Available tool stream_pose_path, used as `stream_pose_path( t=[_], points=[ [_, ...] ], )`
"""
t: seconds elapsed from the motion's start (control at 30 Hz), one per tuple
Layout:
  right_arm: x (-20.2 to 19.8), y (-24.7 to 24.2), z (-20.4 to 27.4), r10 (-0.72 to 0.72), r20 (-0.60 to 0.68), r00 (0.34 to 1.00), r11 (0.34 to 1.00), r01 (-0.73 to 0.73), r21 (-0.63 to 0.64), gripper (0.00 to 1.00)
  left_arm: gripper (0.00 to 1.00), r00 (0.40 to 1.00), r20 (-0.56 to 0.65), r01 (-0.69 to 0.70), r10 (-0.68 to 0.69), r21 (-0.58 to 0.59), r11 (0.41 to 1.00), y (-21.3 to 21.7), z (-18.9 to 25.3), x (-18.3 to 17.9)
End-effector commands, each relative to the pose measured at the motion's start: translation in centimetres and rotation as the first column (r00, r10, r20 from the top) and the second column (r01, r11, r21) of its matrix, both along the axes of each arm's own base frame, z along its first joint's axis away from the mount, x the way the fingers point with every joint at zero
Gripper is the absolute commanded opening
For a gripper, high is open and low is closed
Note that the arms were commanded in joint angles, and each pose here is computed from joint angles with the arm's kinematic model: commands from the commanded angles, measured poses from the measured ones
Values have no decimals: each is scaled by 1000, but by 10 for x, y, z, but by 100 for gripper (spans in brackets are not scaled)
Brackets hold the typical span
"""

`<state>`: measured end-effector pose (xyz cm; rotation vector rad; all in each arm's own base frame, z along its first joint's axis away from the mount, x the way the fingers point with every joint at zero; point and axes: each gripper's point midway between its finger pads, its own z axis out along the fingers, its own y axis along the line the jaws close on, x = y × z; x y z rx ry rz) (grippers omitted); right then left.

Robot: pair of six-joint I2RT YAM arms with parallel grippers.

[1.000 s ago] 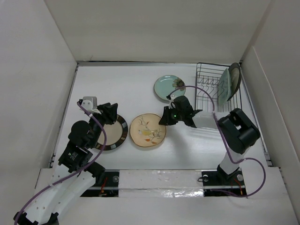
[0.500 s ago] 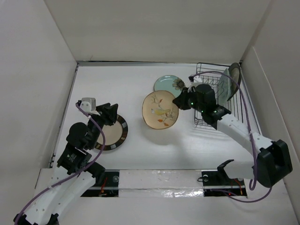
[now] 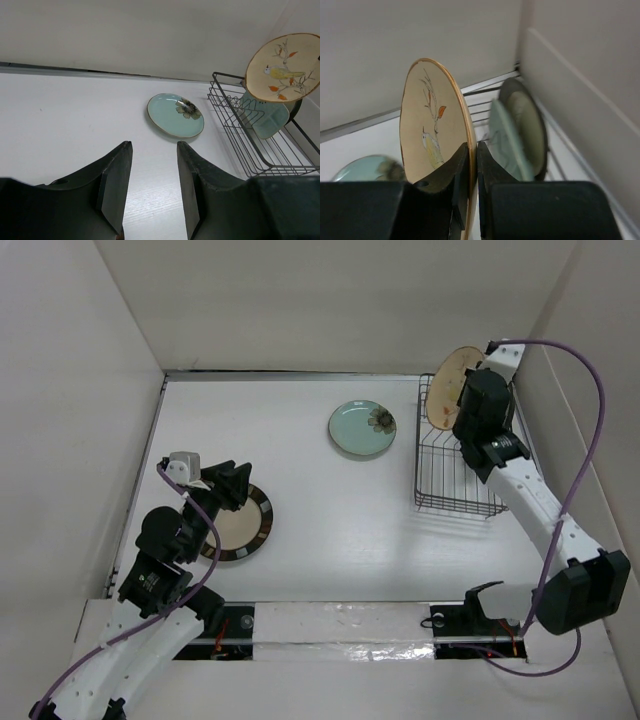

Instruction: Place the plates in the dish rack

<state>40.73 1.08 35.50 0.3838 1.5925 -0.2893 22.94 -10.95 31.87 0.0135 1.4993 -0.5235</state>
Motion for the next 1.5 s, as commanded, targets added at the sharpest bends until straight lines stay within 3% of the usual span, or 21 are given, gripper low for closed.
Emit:
stream_pose_path(
  t=[0.0, 0.3, 0.73, 1.1, 1.47],
  points=[
    [-8, -45, 92, -235, 217, 948, 969, 247, -31, 0, 38, 999, 53, 12, -10, -36, 999, -1, 17, -2],
    [10, -69, 85, -387, 121, 914, 866, 405, -294, 0, 38, 999, 38, -2, 4, -30, 1000, 0, 12, 1],
    [54, -58, 58, -326, -46, 944, 805, 251, -537, 0, 38, 998, 39, 46, -45, -36, 998, -8, 13, -2],
    [73, -49, 2, -288, -205, 935, 811, 124, -572, 0, 38, 999, 20, 46, -46, -31, 998, -11, 8, 2],
    [75, -59, -14, -364, -209, 908, 806, 195, -559, 0, 38, 999, 20, 32, -32, -30, 999, -8, 8, 3]
  ],
)
